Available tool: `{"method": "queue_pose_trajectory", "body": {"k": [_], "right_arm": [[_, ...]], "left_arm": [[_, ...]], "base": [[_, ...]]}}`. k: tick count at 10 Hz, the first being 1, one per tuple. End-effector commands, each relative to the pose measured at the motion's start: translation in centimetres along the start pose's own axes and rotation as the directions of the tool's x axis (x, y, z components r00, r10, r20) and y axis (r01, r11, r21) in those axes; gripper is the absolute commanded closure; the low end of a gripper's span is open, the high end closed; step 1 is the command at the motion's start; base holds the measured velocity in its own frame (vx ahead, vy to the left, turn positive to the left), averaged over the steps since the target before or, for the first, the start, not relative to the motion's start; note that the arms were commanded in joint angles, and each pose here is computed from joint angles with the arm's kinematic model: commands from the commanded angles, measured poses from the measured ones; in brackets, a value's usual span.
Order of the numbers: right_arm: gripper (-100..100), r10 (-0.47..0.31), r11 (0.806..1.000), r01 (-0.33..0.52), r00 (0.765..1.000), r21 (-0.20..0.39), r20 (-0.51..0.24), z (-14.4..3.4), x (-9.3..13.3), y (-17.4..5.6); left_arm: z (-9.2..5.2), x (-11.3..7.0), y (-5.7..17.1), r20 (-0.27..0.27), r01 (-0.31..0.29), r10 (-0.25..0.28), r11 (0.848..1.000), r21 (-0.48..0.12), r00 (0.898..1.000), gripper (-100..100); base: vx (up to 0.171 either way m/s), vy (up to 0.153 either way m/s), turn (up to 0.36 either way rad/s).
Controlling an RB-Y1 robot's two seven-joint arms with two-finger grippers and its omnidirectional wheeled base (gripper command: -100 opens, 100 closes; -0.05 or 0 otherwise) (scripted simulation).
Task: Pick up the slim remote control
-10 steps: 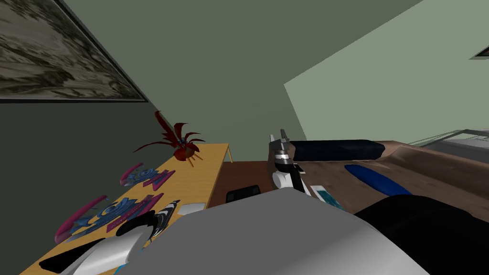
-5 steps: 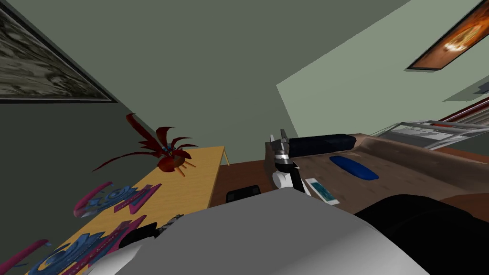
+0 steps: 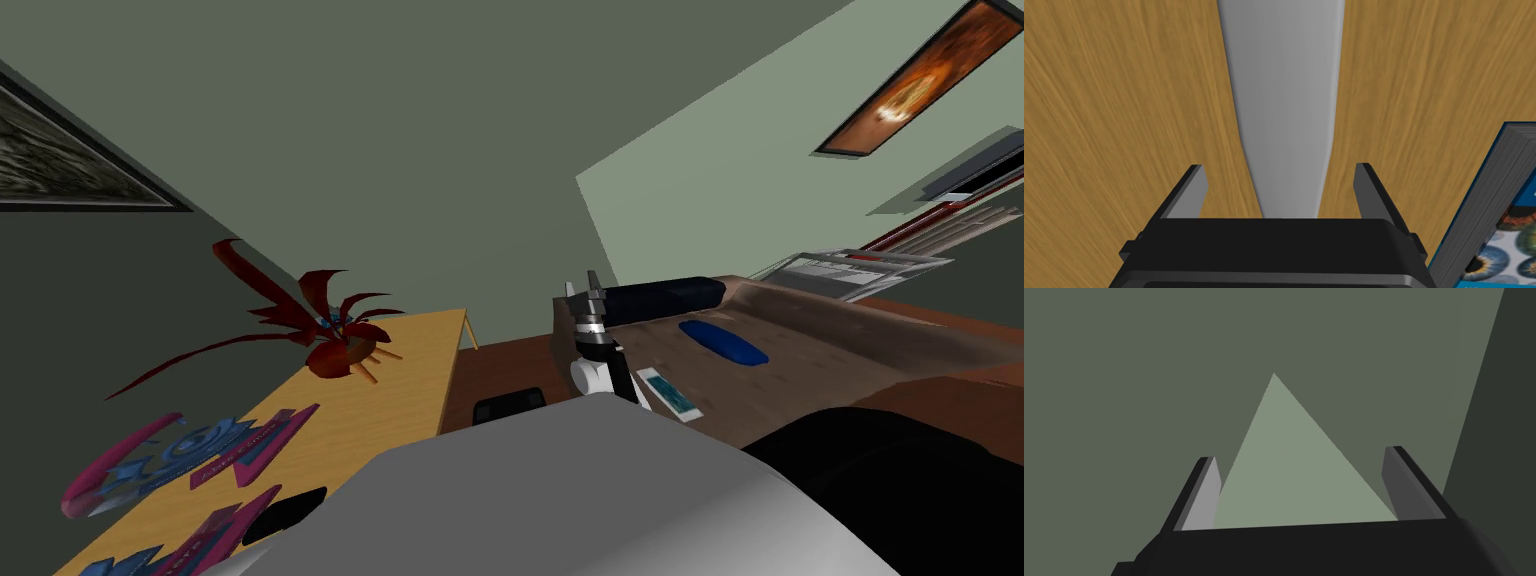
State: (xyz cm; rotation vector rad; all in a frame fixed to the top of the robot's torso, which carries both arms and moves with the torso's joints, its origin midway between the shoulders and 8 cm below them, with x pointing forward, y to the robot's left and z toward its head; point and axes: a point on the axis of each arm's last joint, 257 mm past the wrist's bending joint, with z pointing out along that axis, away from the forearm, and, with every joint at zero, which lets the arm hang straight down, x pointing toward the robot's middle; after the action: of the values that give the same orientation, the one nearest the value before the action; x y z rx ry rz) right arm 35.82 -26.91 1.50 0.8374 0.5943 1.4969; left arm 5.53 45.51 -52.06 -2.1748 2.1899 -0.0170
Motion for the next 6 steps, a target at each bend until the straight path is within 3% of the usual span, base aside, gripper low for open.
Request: {"method": "queue_pose_trajectory", "body": {"k": [1,6], "right_arm": [[0,0.000,1.000,0.000,1.000,0.000,0.000,0.0,0.0,0.0],[0,0.000,1.000,0.000,1.000,0.000,0.000,0.0,0.0,0.0]], "left_arm": [[0.5,-0.2,-0.2,0.002,0.021,-0.021,1.000,0.001,1.000,-100],[2.1,-0.6,-0.7,0.004,0.085,-0.085,0.996,0.004,0.996,-100]], "base": [[-0.036,-0.002,-0.141],[-0.077,0.001,-0.146]]}}
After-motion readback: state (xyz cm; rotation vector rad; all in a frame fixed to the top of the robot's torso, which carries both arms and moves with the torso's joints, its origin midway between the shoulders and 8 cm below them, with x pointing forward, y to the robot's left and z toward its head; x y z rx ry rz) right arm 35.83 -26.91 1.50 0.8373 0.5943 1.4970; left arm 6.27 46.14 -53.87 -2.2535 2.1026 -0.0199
